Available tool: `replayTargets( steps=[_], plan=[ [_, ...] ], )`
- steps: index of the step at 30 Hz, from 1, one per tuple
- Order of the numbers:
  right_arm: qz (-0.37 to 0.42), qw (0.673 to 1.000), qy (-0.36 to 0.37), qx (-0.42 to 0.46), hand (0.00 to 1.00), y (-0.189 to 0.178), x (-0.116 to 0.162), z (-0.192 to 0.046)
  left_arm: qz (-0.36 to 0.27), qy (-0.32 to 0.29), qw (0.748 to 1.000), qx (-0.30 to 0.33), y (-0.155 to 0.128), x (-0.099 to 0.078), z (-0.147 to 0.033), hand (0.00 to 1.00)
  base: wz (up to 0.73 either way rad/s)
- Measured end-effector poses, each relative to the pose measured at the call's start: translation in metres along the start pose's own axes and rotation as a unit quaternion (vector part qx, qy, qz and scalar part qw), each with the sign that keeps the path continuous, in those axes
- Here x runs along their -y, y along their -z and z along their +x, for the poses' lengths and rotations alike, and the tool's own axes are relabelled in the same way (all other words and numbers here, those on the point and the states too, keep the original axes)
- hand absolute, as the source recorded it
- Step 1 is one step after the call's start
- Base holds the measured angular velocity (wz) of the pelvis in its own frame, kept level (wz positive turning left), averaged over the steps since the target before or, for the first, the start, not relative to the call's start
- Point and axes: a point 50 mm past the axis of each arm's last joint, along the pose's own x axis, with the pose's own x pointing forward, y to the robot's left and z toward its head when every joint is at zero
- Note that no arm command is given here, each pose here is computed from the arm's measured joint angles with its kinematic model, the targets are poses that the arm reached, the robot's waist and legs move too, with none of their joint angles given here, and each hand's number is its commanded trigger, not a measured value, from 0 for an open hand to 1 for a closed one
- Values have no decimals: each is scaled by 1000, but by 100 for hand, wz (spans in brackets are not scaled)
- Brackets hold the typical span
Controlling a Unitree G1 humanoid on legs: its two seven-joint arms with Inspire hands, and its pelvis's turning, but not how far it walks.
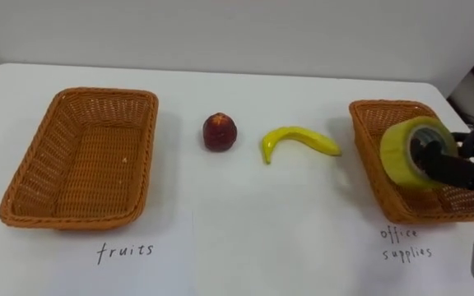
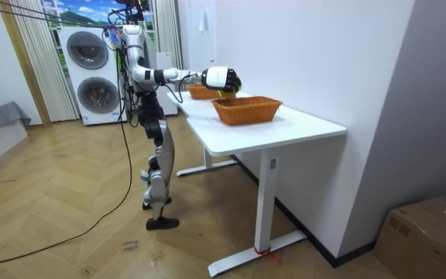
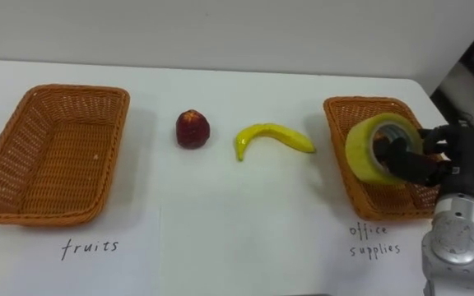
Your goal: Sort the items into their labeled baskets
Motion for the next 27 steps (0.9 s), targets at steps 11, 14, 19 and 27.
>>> replayTargets(
  steps=[11,14,19,27],
  plan=[
    [4,1000,17,2,0,-1,6,2,0,0,1000,0,0,0,0,0,0],
    [4,1000,26,2,0,-1,8,2,0,0,1000,0,0,0,0,0,0],
    [4,1000,26,2,0,-1,8,2,0,0,1000,1,0,0,0,0,-1],
    [4,1000,27,3,0,-1,8,2,3,-2,1000,3,-1,0,0,0,-1]
  ],
)
